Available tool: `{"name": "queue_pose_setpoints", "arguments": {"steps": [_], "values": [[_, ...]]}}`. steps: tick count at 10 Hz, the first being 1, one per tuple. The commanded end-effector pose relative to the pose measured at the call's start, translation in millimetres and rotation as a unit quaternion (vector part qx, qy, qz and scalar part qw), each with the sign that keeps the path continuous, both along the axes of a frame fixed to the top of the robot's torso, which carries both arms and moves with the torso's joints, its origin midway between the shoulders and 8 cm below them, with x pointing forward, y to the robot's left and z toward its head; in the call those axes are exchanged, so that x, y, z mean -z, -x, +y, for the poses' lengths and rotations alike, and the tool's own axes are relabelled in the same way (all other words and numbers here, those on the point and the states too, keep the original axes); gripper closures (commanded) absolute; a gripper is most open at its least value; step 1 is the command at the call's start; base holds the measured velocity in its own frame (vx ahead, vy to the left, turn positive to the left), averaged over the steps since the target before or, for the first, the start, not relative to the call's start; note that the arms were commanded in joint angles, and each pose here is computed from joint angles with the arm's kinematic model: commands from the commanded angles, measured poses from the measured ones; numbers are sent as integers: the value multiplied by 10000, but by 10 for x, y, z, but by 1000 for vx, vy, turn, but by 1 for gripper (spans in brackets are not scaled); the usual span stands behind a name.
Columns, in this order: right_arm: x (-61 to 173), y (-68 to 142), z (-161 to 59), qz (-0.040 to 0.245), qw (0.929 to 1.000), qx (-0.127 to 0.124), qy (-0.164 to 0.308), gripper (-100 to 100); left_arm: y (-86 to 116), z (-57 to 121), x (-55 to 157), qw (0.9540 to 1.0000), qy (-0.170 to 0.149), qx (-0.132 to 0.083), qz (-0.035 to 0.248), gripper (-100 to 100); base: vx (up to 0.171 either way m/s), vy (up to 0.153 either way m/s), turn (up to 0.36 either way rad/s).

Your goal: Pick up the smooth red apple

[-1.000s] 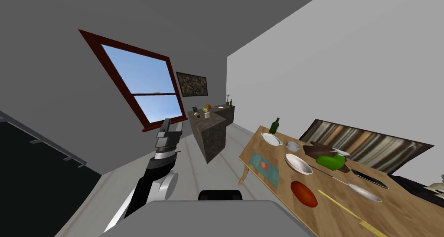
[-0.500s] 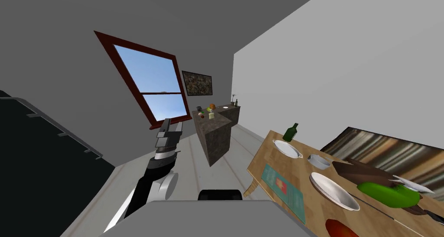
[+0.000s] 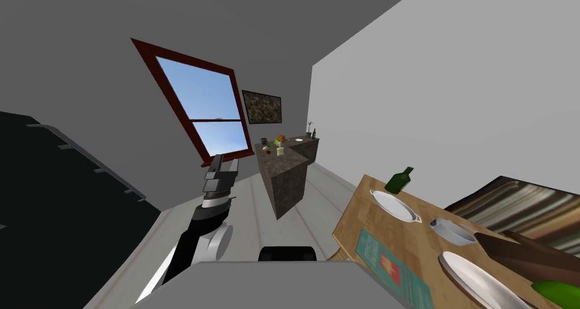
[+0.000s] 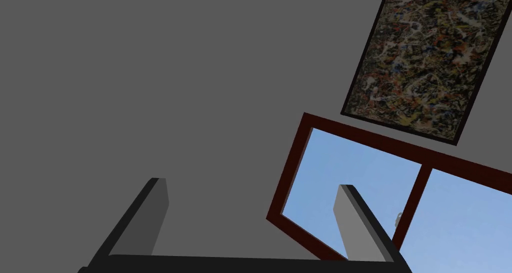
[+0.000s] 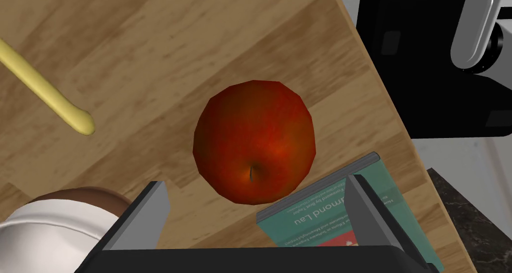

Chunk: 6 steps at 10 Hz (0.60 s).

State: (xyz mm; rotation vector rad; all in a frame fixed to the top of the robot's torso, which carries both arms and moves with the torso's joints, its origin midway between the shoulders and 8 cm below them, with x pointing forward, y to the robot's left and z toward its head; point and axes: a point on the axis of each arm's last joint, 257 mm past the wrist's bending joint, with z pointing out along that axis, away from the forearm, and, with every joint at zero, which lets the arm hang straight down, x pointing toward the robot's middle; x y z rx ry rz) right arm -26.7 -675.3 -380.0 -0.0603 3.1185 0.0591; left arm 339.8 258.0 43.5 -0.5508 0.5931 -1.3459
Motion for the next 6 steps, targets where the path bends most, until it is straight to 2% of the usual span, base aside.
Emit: {"name": "queue_pose_setpoints", "arguments": {"steps": [1,3,4,5,6], "values": [[42,81,52,-26,9999,145,-28,-100,0,0,0,10000,0,0,0,0,-33,-3,261],[118,285,152,-2,9993,378,-65,-100,-1,-1,-1,10000,0,1,-1,0,-104,-42,358],[118,253,151,-61,9989,453,-67,-100,-1,-1,-1,10000,0,1,-1,0,-101,-40,100],[151,361,200,-41,9983,575,-78,-100,0,0,0,10000,0,0,0,0,-78,-10,162],[182,473,248,-16,9975,701,-84,-100,-1,0,0,10000,0,1,0,0,-94,-1,361]]}}
